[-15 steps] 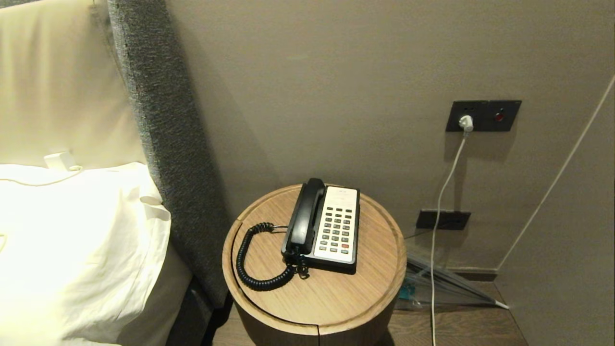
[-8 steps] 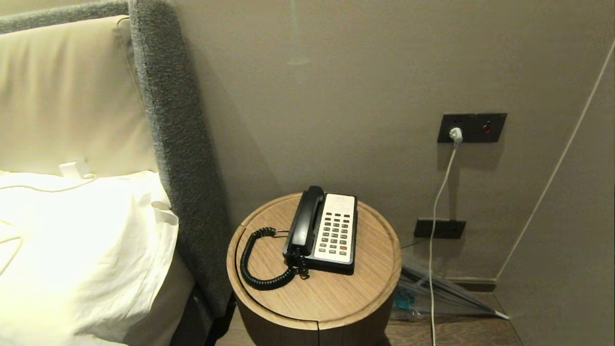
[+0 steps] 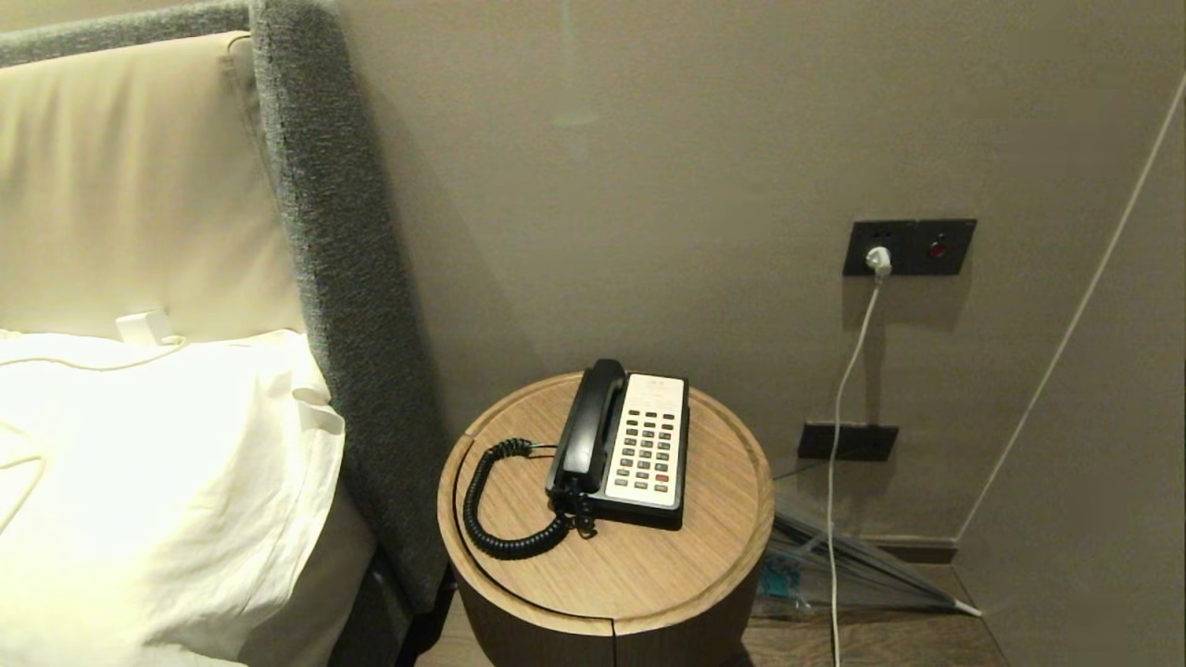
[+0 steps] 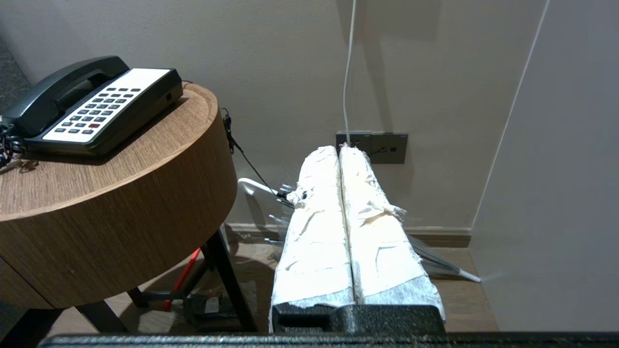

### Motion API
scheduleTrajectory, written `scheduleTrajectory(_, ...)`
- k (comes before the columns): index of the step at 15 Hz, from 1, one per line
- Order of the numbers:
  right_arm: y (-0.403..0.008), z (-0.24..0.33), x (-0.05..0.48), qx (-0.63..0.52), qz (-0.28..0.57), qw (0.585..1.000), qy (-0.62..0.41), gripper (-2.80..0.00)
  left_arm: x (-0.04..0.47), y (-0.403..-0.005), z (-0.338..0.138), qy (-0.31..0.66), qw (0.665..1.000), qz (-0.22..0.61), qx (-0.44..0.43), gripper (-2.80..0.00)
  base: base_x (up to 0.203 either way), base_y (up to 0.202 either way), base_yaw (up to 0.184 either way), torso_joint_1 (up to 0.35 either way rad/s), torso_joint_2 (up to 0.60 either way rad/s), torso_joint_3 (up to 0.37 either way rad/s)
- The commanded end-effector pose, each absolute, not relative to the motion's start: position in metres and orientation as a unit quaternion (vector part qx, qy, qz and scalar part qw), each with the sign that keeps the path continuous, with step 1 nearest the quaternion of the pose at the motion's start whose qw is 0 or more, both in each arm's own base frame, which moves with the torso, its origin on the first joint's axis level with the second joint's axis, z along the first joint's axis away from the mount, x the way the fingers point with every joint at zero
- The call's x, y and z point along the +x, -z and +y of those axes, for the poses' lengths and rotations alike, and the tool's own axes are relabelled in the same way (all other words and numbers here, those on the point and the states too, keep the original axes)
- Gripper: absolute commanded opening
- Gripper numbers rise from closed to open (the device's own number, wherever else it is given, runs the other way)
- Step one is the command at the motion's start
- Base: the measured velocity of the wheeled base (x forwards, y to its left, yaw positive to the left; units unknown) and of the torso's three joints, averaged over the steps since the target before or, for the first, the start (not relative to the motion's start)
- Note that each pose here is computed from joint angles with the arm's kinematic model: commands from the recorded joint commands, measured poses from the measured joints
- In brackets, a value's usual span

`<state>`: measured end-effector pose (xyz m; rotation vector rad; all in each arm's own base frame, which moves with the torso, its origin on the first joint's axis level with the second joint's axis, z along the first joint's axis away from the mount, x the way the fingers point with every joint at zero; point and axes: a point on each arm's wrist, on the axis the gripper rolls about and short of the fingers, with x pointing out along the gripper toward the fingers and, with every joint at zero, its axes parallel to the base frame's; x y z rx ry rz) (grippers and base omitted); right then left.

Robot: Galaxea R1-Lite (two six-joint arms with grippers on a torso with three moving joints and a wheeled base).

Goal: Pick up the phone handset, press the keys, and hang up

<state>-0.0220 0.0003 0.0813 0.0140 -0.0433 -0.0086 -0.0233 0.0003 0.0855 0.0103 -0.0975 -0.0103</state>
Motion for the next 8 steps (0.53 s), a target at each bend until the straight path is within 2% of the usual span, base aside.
scheduleTrajectory(1, -0.0753, 0.0004, -0.0202, 0.007, -0.009, 1.0, 0.003, -2.8, -0.02, -0.0744, 0.0002, 0.005, 1.0, -0.029, 0.005, -2.8, 0.0, 0.0, 0.0, 0.0, 0.0, 0.0)
scheduleTrajectory(8, -0.0755, 0.0003, -0.0203, 0.012, -0.01, 1.0, 0.005, -2.8, -0.0201, -0.0745, 0.0002, 0.005, 1.0, -0.029, 0.005, -2.8, 0.0, 0.0, 0.0, 0.0, 0.0, 0.0)
